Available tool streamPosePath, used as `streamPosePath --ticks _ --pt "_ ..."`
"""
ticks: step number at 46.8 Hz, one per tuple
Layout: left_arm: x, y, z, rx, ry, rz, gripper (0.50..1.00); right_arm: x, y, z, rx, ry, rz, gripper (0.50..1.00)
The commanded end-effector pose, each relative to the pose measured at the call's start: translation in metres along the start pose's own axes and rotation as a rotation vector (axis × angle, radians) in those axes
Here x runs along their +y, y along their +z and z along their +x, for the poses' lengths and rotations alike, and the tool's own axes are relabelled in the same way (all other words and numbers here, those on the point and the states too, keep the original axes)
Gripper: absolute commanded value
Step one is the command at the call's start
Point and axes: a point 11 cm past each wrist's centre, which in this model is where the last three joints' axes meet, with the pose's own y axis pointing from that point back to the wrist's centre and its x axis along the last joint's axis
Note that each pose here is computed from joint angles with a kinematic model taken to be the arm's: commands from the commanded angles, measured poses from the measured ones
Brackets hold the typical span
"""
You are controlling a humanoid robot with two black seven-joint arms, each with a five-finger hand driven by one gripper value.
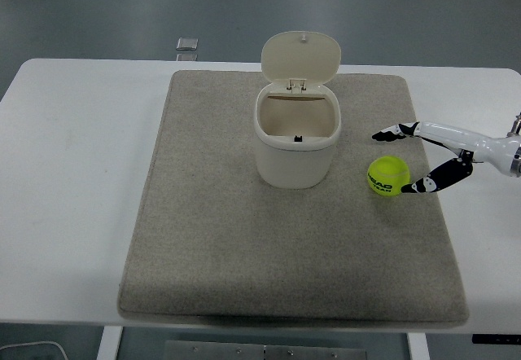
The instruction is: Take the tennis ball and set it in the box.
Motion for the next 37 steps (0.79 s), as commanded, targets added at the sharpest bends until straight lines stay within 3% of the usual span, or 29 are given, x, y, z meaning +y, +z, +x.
streamPosePath --ticks 1,13,29,37 --pt "0.000 0.000 0.000 0.000 0.000 0.000 0.992 -0.002 0.001 -0.005 0.000 -0.007 -0.004 0.909" --pt "0.000 0.000 0.000 0.000 0.000 0.000 0.992 -0.010 0.005 -0.022 0.021 -0.016 -0.014 0.905" --pt "0.000 0.000 0.000 0.000 0.000 0.000 0.992 -0.010 0.008 -0.021 0.057 0.000 -0.024 0.893" --pt "0.000 0.000 0.000 -0.001 0.000 0.000 0.992 -0.010 0.008 -0.022 0.071 -0.006 -0.027 0.825"
